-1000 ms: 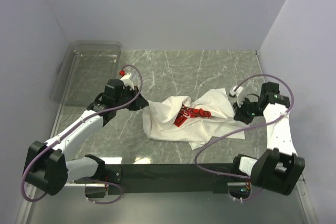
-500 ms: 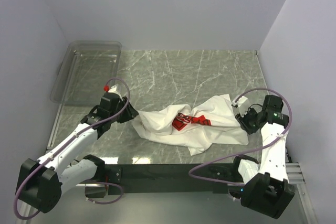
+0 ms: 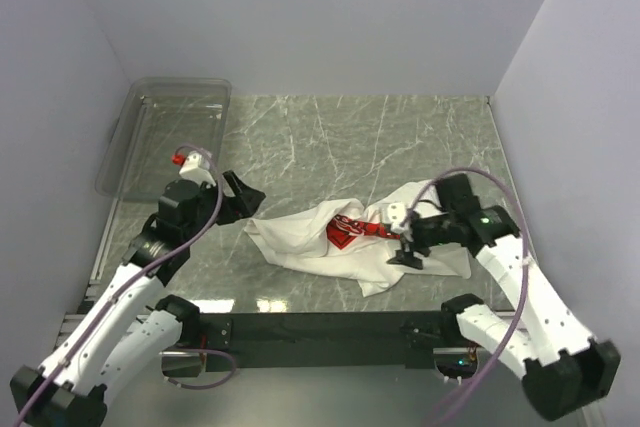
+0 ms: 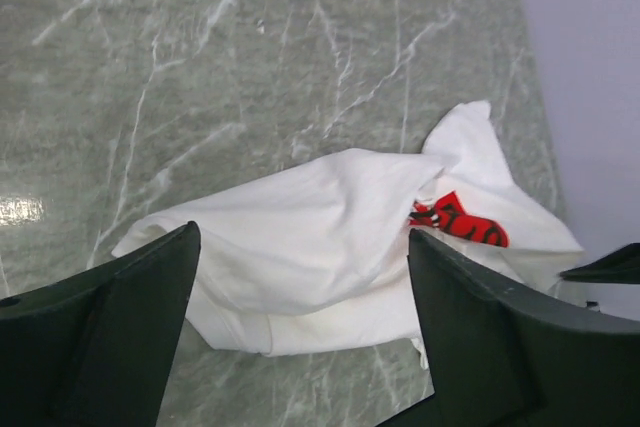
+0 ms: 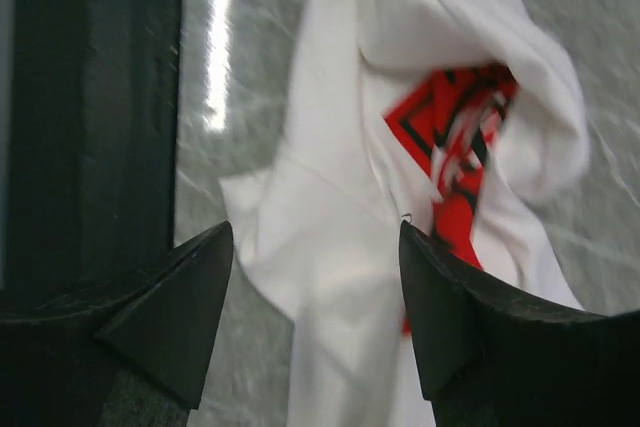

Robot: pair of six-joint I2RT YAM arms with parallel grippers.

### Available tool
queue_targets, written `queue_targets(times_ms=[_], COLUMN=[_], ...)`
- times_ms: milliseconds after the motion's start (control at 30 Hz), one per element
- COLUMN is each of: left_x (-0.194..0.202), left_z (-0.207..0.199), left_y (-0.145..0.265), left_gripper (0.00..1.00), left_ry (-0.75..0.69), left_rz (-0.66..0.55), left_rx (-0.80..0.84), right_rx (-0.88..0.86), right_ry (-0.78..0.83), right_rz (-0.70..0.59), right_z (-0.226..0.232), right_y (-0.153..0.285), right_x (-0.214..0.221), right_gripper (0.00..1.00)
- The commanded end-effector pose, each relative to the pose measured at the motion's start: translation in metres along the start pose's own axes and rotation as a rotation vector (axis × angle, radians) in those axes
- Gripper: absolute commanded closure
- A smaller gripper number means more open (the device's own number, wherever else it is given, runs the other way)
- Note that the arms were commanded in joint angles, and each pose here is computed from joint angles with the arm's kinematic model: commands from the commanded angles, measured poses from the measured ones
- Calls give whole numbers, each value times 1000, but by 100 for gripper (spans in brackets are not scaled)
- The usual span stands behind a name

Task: Fold and stack the t-shirts
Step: Flatten the tshirt out

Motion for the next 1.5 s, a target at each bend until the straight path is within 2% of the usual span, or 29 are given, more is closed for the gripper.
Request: queue_targets(times_ms=[0,33,67,100,133,167,233,333,433,500,533,600,633,700,733,767,833,900,933,1033,1067,1100,1133,1167,1267,1333,1367,1400,1467], left_x=[-20,-22,-28,-29,-30,-31,-31,-25,-22,-18,-16,-15,-14,-15,-16,-16,-18,-19,-19,-19,-18,-18,-18,-17,-11,-6,-6,-5,0], left_z=[-4,-6,-5,-4,-5,-5,-9,-10,-10,-9,-8,-8,-9,-10,-11,-11,-12,-15,-15,-16,-16,-16,-15,-16,-15,-14,-15,-14,-11], left_y=[26,32,42,48,54,59,72,84,92,94,94,96,97,99,100,100,100,100,98,94,92,91,90,87,78,69,62,56,37], left_gripper=[9,8,7,6,5,5,5,4,4,4,4,4,4,4,4,4,4,4,4,4,4,4,4,4,4,4,5,5,6], left_ry=[12,16,34,42,51,69,82,100,104,103,107,102,97,93,85,81,71,66,68,73,72,75,76,74,51,27,20,11,-1], left_rz=[-106,-124,-176,-187,-202,-219,-256,-276,-290,-284,-280,-283,-278,-280,-284,-280,-284,-285,-283,-270,-261,-256,-247,-234,-189,-166,-160,-149,-103], left_rx=[-4,6,-12,-17,-12,-10,29,63,73,75,74,75,87,94,96,97,106,125,126,133,133,128,123,123,124,133,139,142,123], right_rx=[-84,-76,-79,-59,-53,31,58,113,149,126,110,87,71,33,-11,-67,-211,-236,-207,66,273,385,449,494,444,327,289,203,120], right_ry=[-73,-119,-81,-149,-170,-155,-228,-297,-336,-341,-343,-350,-346,-333,-302,-317,-289,-290,-310,-542,-694,-760,-800,-836,-809,-810,-746,-699,-616], right_rz=[-53,6,-12,1,36,30,91,104,140,151,169,207,214,245,211,268,251,215,183,78,-29,-78,-97,-95,-45,-18,21,9,30], right_z=[-6,-11,-7,-6,-7,-16,-15,-29,-35,-34,-32,-28,-27,-23,-19,-14,-11,-16,-25,-72,-99,-114,-128,-136,-147,-150,-149,-141,-140], right_y=[-43,-62,-82,-94,-111,-122,-149,-173,-191,-198,-205,-210,-211,-203,-195,-181,-157,-149,-151,-171,-178,-182,-189,-190,-190,-179,-171,-157,-136], right_x=[-48,-45,-58,-59,-54,-60,-56,-72,-69,-74,-73,-69,-72,-75,-96,-95,-121,-139,-154,-179,-191,-195,-199,-197,-186,-179,-171,-176,-159], right_gripper=[27,28,28,28,28,28,28,28,30,37,47,58,75,92,99,100,100,100,100,100,100,91,62,49,22,20,20,20,20])
Point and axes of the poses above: each gripper's point midway between its finger pads, its own y axis back along the fingers, its own z axis along the line the jaws close on, x = y × z, the point moved 6 cm from there along y, back along the fingers, and after that the axes turned 15 degrees about -y, right-handed, at the moved point
